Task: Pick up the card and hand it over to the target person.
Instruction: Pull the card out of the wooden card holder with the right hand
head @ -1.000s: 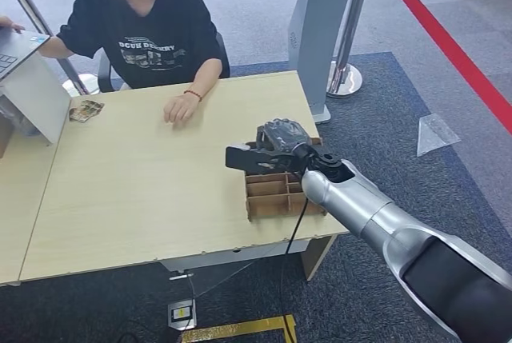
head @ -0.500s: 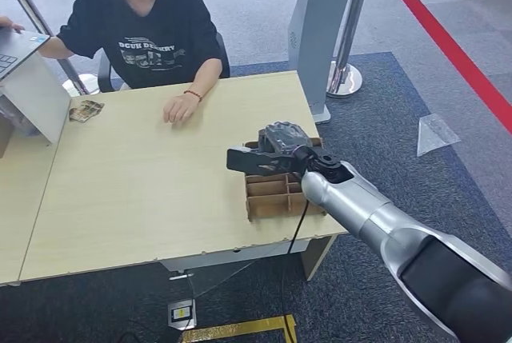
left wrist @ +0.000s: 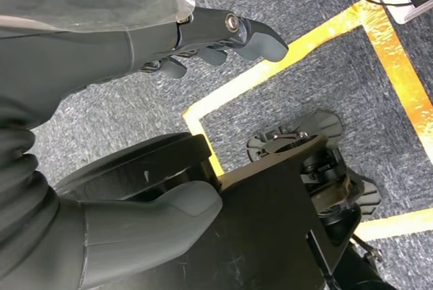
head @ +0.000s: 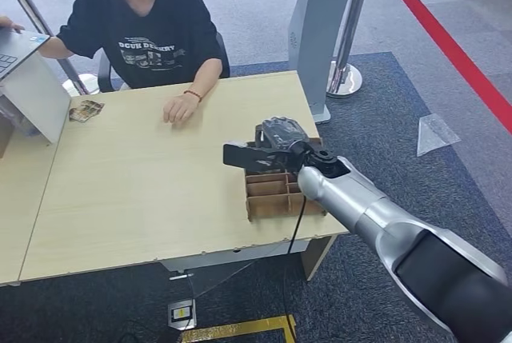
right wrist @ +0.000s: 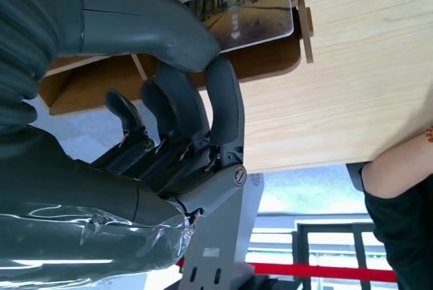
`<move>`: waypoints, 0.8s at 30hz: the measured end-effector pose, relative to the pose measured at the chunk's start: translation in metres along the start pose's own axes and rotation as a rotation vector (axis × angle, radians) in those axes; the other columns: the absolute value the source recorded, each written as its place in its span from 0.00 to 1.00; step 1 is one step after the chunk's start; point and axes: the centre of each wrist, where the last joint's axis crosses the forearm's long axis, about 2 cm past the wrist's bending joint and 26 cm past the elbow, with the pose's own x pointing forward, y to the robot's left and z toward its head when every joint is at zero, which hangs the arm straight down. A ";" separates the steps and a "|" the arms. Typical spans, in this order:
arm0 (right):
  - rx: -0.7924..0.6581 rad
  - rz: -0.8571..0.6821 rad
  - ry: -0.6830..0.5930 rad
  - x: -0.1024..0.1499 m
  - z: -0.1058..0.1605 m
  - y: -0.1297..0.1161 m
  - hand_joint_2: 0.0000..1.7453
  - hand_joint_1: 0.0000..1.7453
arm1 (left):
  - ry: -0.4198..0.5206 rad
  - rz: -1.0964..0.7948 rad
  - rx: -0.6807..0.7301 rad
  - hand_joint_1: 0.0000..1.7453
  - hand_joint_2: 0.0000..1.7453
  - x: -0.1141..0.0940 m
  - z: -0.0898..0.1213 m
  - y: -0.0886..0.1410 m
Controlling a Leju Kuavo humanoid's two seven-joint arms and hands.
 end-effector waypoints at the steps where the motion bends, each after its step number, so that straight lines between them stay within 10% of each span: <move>1: -0.002 0.000 0.000 0.000 0.000 -0.001 1.00 0.83 | -0.001 -0.001 -0.001 0.00 1.00 0.000 0.000 0.000; 24: 0.025 0.005 0.004 -0.002 0.004 0.008 1.00 0.58 | -0.005 0.000 -0.003 0.00 1.00 0.002 0.000 0.000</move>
